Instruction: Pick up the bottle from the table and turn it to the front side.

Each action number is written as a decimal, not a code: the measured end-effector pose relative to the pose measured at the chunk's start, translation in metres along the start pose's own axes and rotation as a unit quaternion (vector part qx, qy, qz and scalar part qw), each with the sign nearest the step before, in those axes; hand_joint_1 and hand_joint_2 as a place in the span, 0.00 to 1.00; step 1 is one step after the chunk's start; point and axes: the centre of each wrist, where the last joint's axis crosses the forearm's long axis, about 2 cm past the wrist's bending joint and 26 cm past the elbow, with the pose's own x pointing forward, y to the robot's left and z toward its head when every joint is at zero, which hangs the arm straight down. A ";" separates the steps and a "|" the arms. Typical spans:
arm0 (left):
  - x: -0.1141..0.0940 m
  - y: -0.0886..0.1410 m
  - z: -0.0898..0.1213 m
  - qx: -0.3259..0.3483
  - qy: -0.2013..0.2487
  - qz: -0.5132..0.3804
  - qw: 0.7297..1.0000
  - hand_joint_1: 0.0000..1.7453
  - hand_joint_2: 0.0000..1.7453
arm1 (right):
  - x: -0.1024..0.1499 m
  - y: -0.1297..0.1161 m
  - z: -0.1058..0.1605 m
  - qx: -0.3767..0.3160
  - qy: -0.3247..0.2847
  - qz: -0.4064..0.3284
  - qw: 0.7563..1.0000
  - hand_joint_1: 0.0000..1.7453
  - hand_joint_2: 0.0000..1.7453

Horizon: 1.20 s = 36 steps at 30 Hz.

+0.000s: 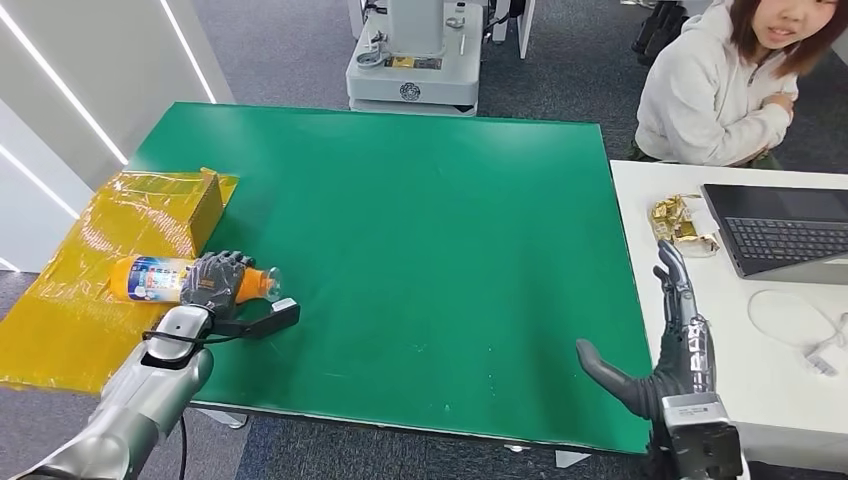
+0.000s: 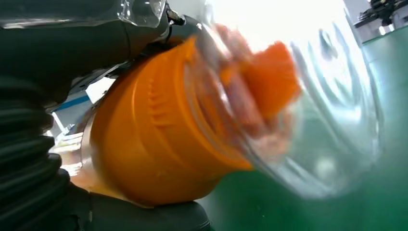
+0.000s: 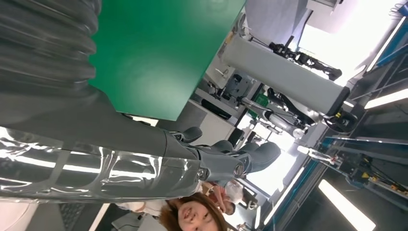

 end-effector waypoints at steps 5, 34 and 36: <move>-0.007 -0.002 -0.004 0.012 0.008 0.022 1.000 0.00 1.00 | 0.000 0.005 -0.005 0.006 -0.004 -0.004 1.000 0.00 1.00; 0.092 0.037 0.010 0.305 -0.133 0.512 0.792 0.00 1.00 | -0.019 0.023 -0.021 -0.014 -0.009 -0.072 0.997 0.00 1.00; 0.095 0.041 0.011 0.313 -0.136 0.516 0.785 0.00 1.00 | -0.020 0.024 -0.021 -0.014 -0.007 -0.073 0.997 0.00 1.00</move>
